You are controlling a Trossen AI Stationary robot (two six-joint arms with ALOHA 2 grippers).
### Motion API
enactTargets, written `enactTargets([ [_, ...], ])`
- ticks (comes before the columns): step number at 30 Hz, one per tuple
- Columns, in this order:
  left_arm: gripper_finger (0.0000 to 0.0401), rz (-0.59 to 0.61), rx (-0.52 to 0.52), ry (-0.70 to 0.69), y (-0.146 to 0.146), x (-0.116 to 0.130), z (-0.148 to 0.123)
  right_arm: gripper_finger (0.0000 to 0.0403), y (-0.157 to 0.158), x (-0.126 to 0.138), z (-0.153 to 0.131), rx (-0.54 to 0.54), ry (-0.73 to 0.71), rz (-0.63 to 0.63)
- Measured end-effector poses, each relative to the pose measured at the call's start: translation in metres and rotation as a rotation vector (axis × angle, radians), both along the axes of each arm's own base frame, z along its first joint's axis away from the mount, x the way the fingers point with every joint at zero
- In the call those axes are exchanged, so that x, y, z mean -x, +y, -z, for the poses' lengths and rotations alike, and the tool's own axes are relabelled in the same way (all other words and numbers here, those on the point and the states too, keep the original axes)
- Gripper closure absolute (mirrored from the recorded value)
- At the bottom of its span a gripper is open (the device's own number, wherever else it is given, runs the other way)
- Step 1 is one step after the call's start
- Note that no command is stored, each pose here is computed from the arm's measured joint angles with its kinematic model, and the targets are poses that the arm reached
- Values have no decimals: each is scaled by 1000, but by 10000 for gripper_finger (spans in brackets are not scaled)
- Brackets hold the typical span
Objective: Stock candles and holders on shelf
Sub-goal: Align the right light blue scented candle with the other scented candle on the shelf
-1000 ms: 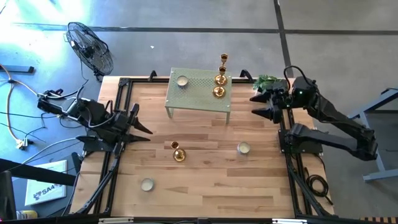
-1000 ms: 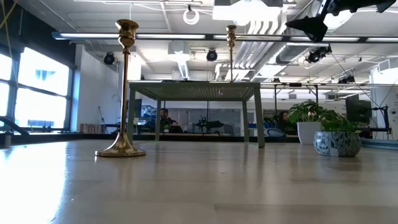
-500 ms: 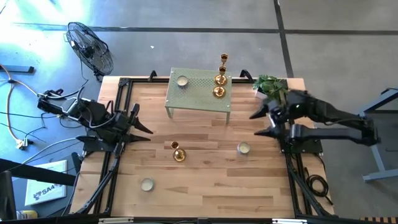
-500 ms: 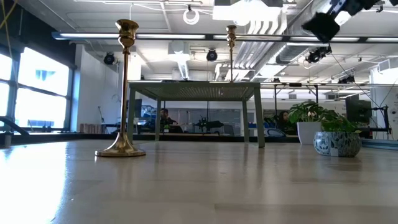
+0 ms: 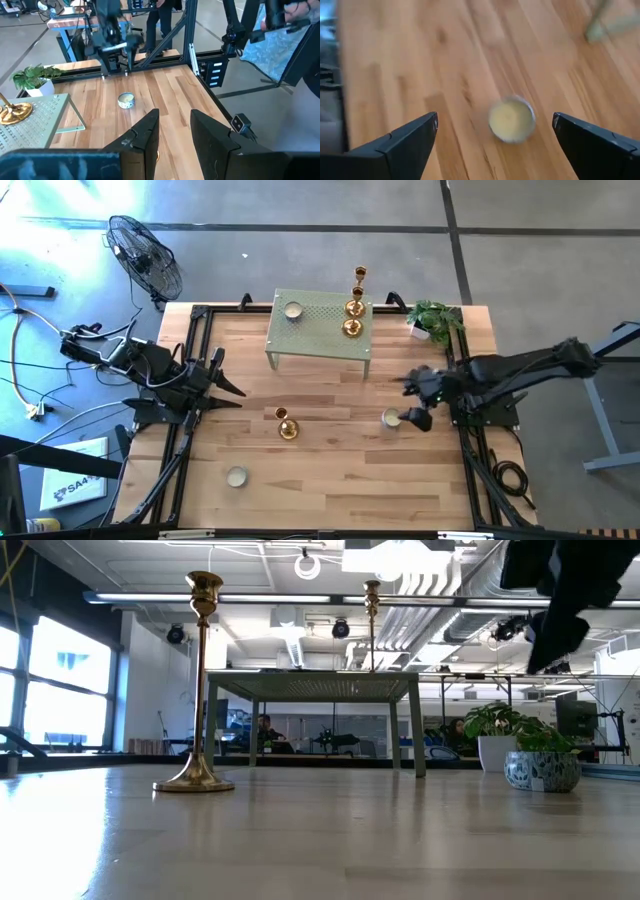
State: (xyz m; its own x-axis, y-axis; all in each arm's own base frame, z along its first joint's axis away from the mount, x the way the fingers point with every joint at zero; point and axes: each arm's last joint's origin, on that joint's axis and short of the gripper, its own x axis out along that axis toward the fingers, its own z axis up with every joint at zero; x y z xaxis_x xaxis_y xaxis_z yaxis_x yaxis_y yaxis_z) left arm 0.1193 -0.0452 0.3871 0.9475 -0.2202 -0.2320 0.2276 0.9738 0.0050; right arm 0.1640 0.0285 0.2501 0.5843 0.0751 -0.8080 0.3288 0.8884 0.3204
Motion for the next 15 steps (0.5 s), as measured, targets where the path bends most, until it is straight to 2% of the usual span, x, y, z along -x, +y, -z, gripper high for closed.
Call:
enactTargets([
  [7,293,0,0,0,0,0,0,14,11,-16,30,34,221,155],
  [15,293,1,0,1,0,0,0,13,15,-34,52,64,306,158],
])
